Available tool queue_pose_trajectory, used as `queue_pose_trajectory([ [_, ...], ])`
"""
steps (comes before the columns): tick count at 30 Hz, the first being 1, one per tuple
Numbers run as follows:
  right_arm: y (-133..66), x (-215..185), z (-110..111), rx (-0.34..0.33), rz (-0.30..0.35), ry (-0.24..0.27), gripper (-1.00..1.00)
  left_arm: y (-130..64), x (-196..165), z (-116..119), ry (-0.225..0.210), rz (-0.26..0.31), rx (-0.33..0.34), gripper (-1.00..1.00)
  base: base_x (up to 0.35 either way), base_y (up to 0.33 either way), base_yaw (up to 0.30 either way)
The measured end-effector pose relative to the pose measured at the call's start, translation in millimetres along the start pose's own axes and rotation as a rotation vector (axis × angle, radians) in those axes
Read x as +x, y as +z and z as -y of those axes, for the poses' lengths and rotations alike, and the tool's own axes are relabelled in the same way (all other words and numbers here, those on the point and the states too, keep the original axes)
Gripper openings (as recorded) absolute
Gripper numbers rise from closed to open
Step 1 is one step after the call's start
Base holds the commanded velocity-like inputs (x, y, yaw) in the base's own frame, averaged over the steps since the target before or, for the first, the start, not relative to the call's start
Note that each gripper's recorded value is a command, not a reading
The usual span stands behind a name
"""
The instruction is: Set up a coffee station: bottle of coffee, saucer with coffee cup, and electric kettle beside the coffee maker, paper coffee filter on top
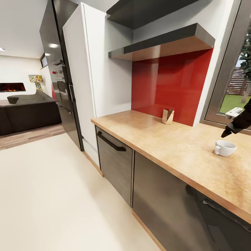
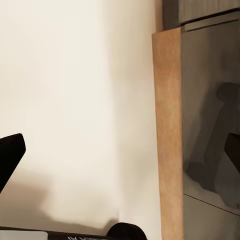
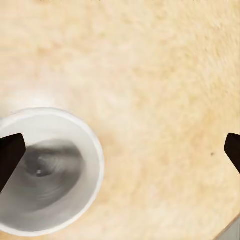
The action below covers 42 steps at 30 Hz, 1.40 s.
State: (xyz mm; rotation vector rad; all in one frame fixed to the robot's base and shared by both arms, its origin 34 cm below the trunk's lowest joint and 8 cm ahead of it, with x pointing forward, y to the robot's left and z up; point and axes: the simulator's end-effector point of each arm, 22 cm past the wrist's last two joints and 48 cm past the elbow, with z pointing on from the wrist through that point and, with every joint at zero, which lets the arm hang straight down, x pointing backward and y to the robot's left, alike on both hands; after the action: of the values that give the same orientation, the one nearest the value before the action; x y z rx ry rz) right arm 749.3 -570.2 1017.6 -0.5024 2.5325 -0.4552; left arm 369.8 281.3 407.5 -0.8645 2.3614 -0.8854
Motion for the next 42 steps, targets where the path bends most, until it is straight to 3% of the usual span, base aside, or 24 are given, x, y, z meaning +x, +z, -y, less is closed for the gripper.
queue_pose_trajectory([
  [11, 0.3, 0.5, 0.2, -0.001, 0.000, -0.002, 1.00, -0.3, -0.7, -0.4, 0.000, 0.001, -0.001, 1.00, 0.000, -0.033, 0.000],
  [18, 5.6, 0.8, -3.8, -0.011, 0.004, -0.053, 1.00, -0.3, -0.8, -0.4, 0.000, 0.001, -0.001, 1.00, 0.000, -0.118, 0.000],
  [32, 8.9, 1.6, -7.5, -0.021, 0.002, -0.064, 1.00, -0.5, -1.2, -0.6, 0.000, 0.002, -0.001, 1.00, 0.000, -0.041, 0.000],
  [35, 14.1, 2.1, -15.4, -0.048, 0.002, -0.062, 1.00, -0.6, -1.3, -0.7, 0.000, 0.002, -0.001, 1.00, 0.000, -0.002, 0.000],
  [39, 16.6, -16.5, -35.5, -0.134, 0.093, -0.025, 1.00, -0.4, -1.1, -0.5, 0.000, 0.002, -0.001, 1.00, 0.000, 0.000, 0.000],
  [42, 17.2, -21.1, -41.1, -0.159, 0.117, -0.015, 1.00, -0.6, -1.3, -0.7, 0.000, 0.002, -0.001, 1.00, 0.000, 0.000, 0.000],
])
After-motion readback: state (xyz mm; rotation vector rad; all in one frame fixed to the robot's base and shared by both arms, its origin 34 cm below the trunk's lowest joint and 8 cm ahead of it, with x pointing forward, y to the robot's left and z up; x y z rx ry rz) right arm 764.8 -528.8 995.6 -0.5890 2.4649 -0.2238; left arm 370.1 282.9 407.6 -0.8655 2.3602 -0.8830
